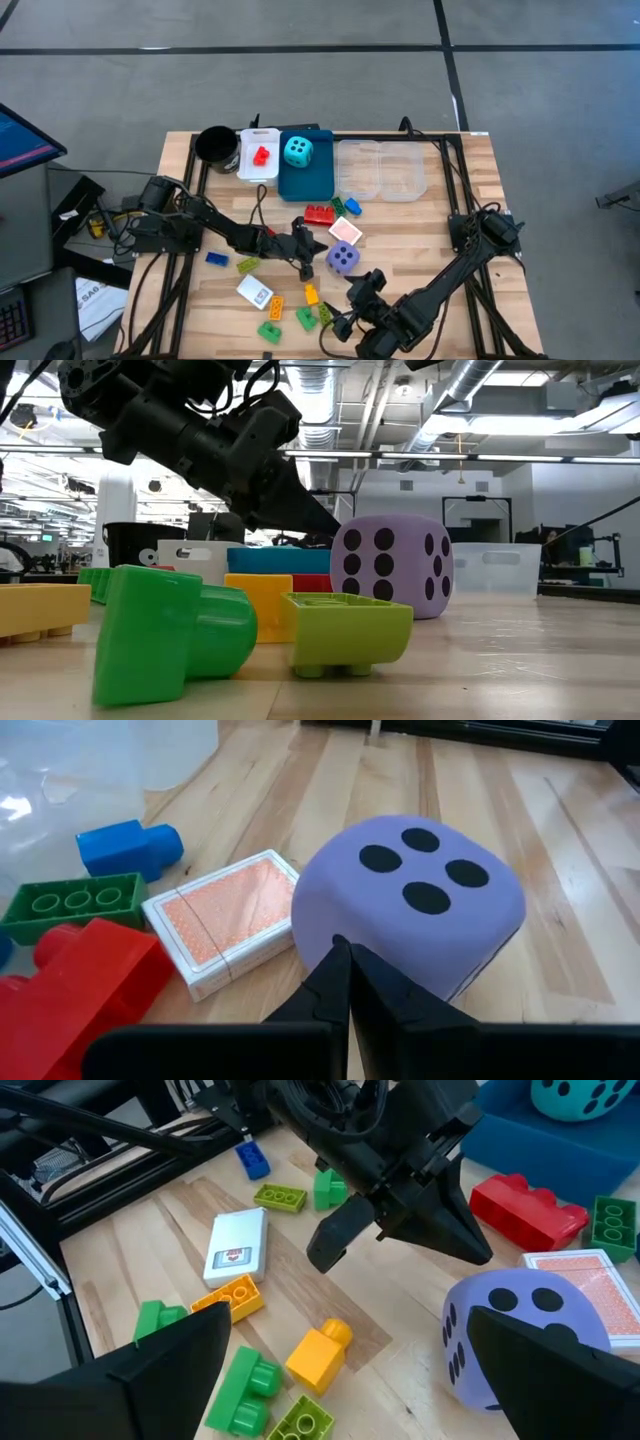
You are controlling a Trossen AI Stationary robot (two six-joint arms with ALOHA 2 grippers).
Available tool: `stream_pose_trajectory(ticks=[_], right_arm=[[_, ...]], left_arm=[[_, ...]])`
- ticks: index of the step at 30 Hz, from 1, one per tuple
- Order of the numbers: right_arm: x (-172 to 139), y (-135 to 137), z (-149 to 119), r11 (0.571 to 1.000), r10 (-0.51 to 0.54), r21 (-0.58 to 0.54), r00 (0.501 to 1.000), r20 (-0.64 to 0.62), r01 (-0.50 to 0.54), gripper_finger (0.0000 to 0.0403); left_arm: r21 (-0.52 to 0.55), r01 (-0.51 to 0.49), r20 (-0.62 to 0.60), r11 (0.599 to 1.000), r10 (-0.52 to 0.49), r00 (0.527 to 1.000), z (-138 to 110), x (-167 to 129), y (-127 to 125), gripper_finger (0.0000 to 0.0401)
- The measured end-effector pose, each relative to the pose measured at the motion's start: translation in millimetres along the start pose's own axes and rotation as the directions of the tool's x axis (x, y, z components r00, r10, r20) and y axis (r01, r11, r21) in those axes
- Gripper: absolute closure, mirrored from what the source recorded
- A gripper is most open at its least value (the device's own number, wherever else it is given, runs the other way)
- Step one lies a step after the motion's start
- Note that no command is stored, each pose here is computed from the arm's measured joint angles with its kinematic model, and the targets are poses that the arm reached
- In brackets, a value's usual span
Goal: Pick & Place Toys
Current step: Put the violet dice into the blue bin
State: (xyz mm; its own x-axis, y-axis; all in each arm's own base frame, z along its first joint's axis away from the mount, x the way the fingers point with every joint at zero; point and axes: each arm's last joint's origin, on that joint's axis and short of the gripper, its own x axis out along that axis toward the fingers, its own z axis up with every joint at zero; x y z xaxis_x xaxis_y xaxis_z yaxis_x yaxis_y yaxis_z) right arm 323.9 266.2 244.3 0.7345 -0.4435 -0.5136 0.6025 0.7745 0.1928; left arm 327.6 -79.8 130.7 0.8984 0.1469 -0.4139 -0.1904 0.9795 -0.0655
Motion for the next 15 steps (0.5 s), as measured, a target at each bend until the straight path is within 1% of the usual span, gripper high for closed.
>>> stream_pose_trajectory(ticks=[8, 15], right_arm=[[0.1, 0.0, 0.1, 1.000, 0.000, 0.001, 1.000, 0.000, 0.000, 0.0003], [0.1, 0.0, 0.1, 1.000, 0.000, 0.001, 1.000, -0.001, 0.000, 0.0003]], left_arm=[[0.002, 0.000, 0.000, 1.000, 0.000, 1.000, 0.1, 0.1, 0.2, 0.0401], [-0.010, -0.025, 0.002, 1.000, 0.025, 1.000, 2.2, 3.3, 8.8, 0.0401]])
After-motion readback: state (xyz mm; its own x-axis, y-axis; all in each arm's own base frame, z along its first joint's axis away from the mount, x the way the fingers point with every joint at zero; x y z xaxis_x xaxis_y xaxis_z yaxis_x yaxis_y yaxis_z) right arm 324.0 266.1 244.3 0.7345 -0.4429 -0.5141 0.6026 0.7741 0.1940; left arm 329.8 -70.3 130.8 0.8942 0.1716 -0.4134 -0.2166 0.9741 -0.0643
